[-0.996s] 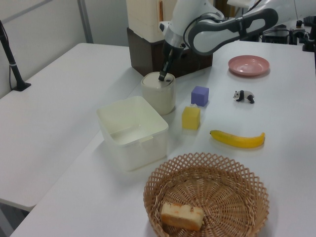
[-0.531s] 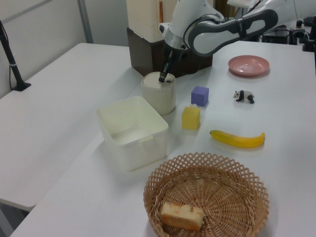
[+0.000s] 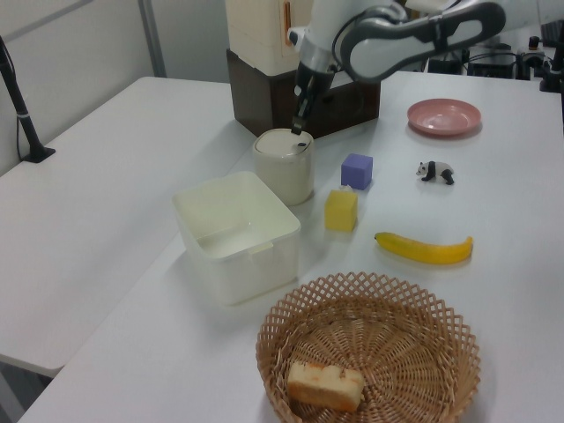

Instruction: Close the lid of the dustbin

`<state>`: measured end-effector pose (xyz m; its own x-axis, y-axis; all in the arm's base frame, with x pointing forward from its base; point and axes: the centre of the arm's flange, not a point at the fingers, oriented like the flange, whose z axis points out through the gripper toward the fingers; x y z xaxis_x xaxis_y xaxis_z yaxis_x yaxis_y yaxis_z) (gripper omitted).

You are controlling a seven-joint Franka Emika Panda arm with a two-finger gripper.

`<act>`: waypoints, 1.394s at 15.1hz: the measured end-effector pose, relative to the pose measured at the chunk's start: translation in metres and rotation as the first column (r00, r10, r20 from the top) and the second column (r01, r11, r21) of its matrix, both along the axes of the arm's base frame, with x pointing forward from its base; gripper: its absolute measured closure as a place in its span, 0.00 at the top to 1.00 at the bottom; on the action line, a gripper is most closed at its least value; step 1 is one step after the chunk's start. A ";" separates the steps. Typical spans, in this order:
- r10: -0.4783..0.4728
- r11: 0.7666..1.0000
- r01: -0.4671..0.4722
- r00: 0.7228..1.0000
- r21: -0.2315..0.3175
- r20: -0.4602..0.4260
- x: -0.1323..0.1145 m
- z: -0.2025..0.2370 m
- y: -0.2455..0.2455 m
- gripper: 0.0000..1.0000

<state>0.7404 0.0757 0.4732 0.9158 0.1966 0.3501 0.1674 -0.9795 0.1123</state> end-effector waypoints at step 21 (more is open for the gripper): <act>-0.117 0.993 0.112 0.961 -0.034 -0.251 -0.156 0.123 -0.031 0.20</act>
<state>0.5846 0.0446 0.5966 0.9907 0.0894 0.1022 0.0792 -0.9918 0.0998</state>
